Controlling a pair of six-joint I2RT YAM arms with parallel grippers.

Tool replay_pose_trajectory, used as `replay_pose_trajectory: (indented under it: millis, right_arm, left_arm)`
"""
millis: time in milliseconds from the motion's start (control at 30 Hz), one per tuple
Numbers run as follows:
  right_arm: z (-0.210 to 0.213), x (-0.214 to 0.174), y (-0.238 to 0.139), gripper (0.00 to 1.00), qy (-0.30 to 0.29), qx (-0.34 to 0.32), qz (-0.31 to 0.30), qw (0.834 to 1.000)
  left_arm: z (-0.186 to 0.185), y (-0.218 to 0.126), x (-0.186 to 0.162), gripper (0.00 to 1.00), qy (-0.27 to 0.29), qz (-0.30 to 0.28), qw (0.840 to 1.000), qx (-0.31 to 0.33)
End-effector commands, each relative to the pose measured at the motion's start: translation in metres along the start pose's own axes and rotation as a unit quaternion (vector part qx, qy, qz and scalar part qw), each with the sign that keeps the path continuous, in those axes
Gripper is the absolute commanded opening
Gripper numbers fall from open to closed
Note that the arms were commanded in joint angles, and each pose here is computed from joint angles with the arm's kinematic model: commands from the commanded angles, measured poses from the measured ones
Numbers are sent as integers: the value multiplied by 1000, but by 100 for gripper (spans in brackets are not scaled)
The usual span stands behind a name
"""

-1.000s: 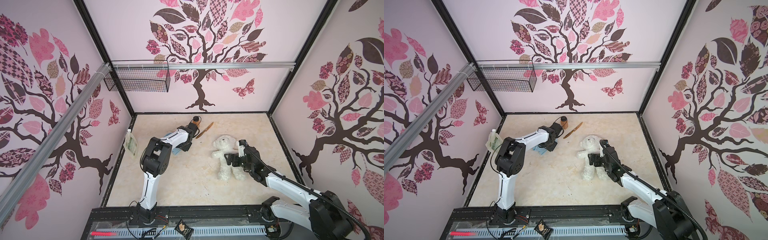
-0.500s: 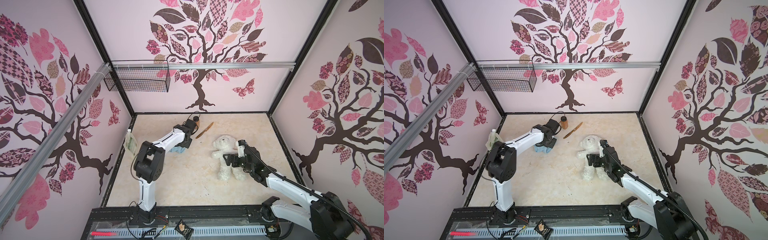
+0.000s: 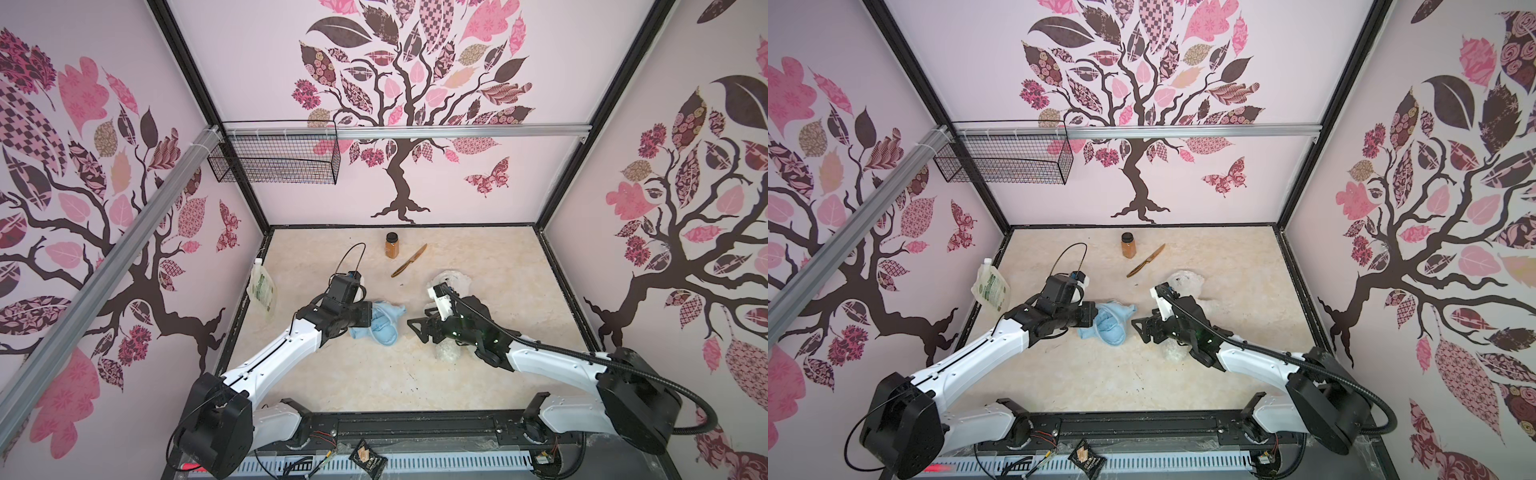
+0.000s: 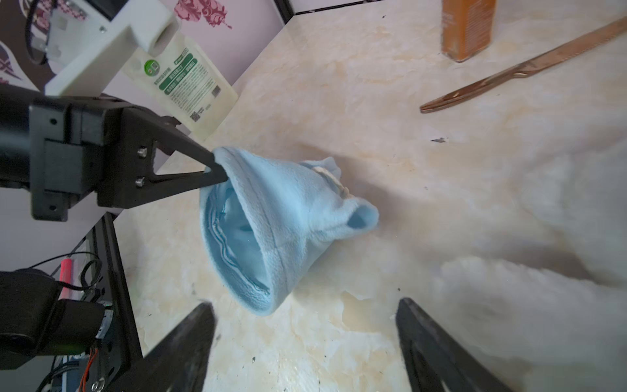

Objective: Dress the teddy bear

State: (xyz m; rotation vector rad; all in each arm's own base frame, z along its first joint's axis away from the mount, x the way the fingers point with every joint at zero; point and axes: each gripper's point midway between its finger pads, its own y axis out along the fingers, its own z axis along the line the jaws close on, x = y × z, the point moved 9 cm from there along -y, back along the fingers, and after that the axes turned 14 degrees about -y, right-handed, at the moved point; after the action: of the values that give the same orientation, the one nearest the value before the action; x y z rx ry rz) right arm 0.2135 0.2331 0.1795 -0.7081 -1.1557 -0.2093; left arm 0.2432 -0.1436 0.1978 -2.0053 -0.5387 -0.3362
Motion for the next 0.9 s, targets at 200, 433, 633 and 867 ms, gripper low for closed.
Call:
replay_pose_trajectory:
  millis: [200,433,633,867]
  right_arm:
    - [28,-15,34,81,-36,4,16,999]
    - [16,-21,68,59,-43,-72,31,996]
    - [21,-12,61,62,-71,-54,17,996]
    - [34,-6,13,82,-99,10,-33,994]
  left_arm:
    - [-9,-6,-2,0,-16,-6,998,-59]
    - [-9,-8,-5,0,-14,-3,998,-64]
    - [-5,-6,-8,0,-15,3,999,-52]
    - [-3,-1,-9,0,-16,5,999,-52]
